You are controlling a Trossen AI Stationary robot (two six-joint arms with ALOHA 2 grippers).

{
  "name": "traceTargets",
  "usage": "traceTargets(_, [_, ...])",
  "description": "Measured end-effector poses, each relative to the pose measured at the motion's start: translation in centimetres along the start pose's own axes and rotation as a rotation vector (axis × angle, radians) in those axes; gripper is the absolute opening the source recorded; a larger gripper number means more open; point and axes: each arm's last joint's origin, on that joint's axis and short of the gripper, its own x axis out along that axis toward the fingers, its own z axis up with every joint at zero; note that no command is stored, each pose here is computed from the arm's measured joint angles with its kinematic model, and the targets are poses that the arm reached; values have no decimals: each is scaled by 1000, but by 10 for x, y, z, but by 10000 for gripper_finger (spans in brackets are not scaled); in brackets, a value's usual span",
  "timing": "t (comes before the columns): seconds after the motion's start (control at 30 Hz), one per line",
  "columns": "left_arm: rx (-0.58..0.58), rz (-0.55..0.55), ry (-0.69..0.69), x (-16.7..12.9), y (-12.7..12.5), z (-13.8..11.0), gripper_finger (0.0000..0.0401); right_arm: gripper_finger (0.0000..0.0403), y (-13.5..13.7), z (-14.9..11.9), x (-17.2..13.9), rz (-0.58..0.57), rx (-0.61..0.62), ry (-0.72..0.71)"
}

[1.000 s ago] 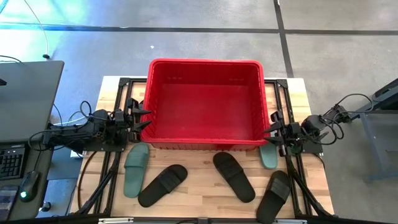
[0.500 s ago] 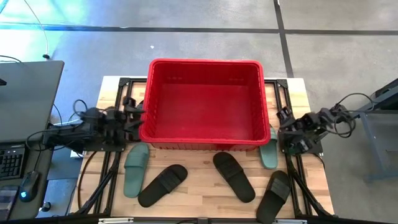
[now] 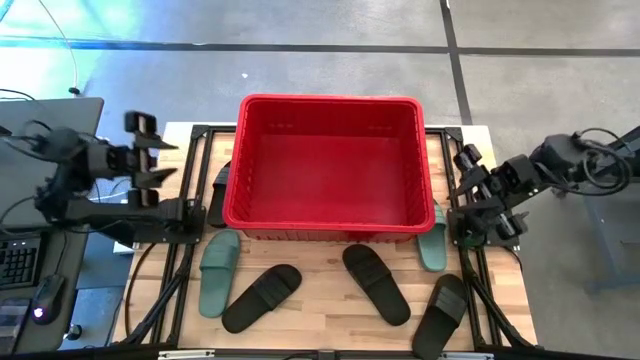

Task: Pick and place slides into bin
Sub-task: Put the green slide into the red container

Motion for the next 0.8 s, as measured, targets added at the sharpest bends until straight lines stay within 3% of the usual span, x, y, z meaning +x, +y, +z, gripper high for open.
traceTargets(0.17, [25,-76,-98,24,18,42,172,99,1,37,39,32,202,-2])
traceTargets(0.37, [34,-88,-137,42,30,65,172,99,2,66,74,41,362,-38])
traceTargets(0.57, [29,-84,-105,54,31,61,172,99,2,80,97,23,458,-54])
traceTargets(0.8, [-15,-137,34,71,28,42,172,99,2,68,109,-19,476,128])
